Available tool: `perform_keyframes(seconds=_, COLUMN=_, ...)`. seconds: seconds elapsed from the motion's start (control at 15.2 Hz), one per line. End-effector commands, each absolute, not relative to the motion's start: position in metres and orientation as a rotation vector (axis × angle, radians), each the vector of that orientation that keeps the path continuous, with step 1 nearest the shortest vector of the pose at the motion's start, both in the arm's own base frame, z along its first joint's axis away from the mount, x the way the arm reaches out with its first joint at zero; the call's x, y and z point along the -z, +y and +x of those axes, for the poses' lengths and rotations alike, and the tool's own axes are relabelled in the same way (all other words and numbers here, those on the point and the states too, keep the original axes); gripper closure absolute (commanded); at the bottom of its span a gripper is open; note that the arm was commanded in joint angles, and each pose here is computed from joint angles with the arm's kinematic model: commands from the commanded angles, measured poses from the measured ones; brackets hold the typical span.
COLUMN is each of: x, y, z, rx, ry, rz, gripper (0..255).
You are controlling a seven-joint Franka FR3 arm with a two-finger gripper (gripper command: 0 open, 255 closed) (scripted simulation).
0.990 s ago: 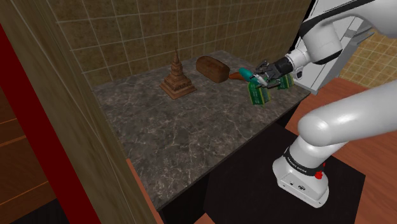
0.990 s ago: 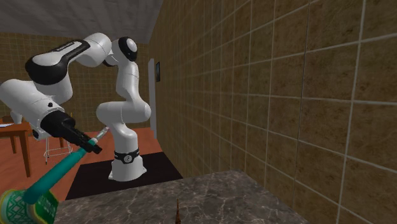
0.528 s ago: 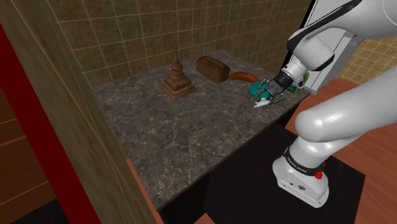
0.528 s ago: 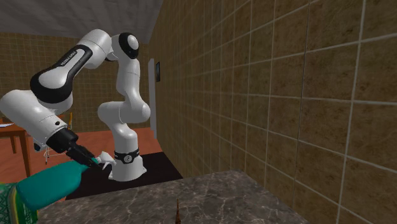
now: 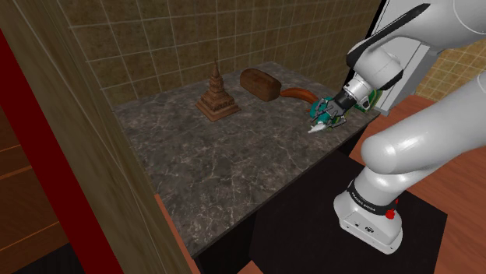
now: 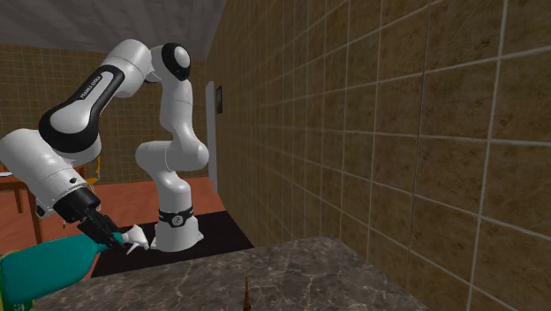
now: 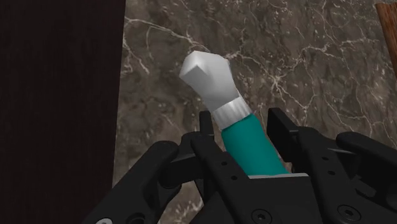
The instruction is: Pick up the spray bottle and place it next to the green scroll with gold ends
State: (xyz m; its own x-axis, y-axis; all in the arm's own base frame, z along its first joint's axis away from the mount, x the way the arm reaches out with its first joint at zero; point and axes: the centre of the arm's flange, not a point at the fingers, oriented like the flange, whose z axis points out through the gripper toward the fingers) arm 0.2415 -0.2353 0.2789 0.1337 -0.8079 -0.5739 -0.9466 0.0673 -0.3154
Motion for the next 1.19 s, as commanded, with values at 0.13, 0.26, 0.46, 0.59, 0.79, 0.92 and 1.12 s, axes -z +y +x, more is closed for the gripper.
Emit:
perform_keyframes(seconds=0.13, x=-0.278, y=-0.236, z=0.241, rx=-0.269, ry=1.701, rz=-1.759, gripper=0)
perform_keyframes(seconds=0.26, x=-0.278, y=-0.236, z=0.241, rx=-0.269, ry=1.701, rz=-1.759, gripper=0)
perform_keyframes(seconds=0.46, x=-0.278, y=-0.236, z=0.241, rx=-0.269, ry=1.701, rz=-1.759, gripper=0)
perform_keyframes(seconds=0.59, x=-0.298, y=-0.252, z=0.233, rx=-0.269, ry=1.701, rz=-1.759, gripper=0)
perform_keyframes(seconds=0.79, x=-0.316, y=-0.265, z=0.226, rx=-0.269, ry=1.701, rz=-1.759, gripper=0)
perform_keyframes(seconds=0.92, x=-0.316, y=-0.265, z=0.226, rx=-0.269, ry=1.701, rz=-1.759, gripper=0)
perform_keyframes(seconds=1.12, x=-0.316, y=-0.265, z=0.226, rx=-0.269, ry=1.701, rz=-1.759, gripper=0)
